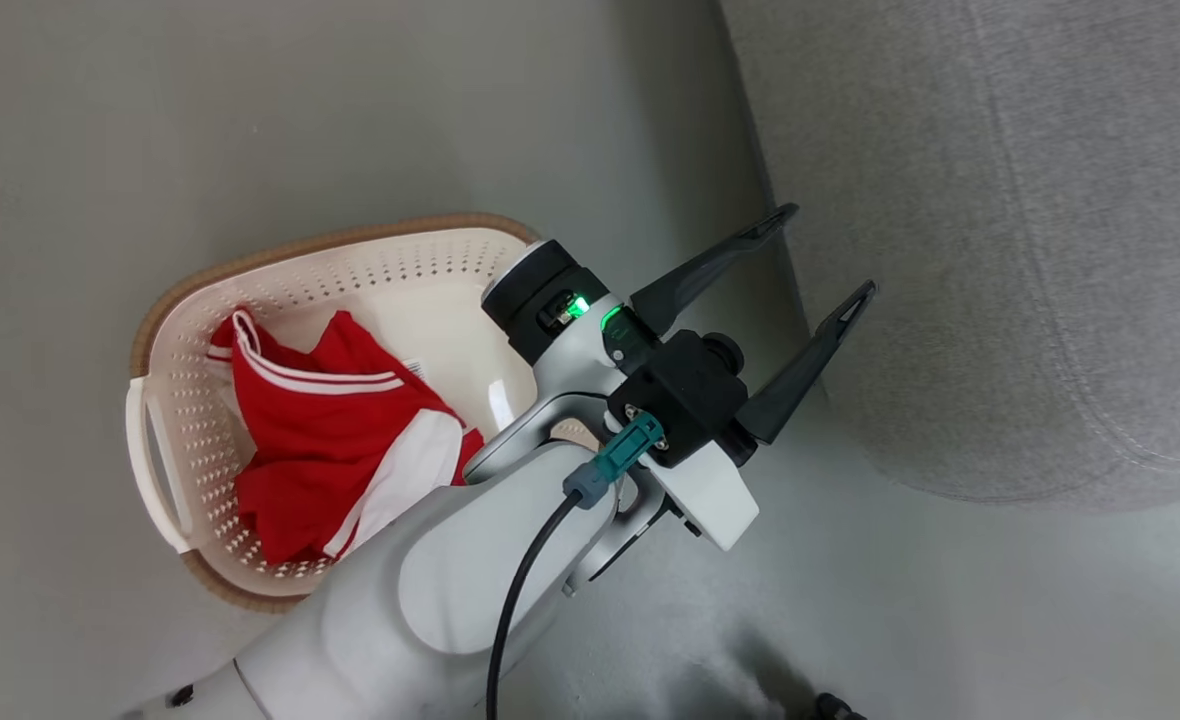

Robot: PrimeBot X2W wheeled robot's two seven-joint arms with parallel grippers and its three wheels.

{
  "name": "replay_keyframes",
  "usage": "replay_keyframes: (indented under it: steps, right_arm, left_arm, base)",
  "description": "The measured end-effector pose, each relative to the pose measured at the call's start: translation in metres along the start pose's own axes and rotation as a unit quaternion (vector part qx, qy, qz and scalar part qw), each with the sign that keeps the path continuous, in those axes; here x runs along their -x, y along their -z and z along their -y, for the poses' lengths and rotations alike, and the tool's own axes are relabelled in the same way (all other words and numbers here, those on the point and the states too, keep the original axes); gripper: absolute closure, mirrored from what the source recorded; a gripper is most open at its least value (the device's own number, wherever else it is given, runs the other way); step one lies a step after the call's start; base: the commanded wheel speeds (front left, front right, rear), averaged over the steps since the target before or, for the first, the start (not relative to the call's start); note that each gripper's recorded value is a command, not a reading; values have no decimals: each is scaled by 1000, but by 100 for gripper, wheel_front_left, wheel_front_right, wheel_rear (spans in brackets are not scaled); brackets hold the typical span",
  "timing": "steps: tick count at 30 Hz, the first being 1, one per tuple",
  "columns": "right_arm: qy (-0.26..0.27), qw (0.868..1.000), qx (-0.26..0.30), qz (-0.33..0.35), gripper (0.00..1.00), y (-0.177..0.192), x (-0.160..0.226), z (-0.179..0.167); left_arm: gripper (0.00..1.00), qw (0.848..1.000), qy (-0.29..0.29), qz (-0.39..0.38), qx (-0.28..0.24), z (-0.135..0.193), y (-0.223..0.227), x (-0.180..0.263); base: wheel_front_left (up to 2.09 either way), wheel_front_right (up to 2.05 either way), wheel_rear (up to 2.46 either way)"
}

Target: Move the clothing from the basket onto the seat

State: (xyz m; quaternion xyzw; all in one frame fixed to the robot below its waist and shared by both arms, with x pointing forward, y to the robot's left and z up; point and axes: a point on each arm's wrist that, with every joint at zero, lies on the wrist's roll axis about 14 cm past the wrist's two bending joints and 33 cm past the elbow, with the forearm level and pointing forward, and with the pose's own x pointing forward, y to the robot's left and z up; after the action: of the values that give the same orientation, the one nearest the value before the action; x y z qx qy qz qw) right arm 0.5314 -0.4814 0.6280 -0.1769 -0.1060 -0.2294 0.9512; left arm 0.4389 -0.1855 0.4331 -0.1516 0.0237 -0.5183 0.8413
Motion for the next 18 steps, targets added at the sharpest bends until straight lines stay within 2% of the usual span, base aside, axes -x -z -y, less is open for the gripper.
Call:
replay_keyframes:
  steps: [8, 13, 18]
  right_arm:
    - [49, 997, 0, -56, 100, 58, -20, 2]
    - [46, 993, -9, -107, 100, 105, -18, -20]
    - [38, 985, -46, -163, 100, 151, -1, -49]
  left_arm:
    - [0, 999, -44, -14, 5, -30, 16, 16]
    - [0, 997, -65, -26, 13, -41, 28, 26]
    - [0, 997, -74, -32, 16, -47, 34, 30]
  base:
    - [0, 0, 0]
    - [0, 0, 0]
    - [0, 0, 0]
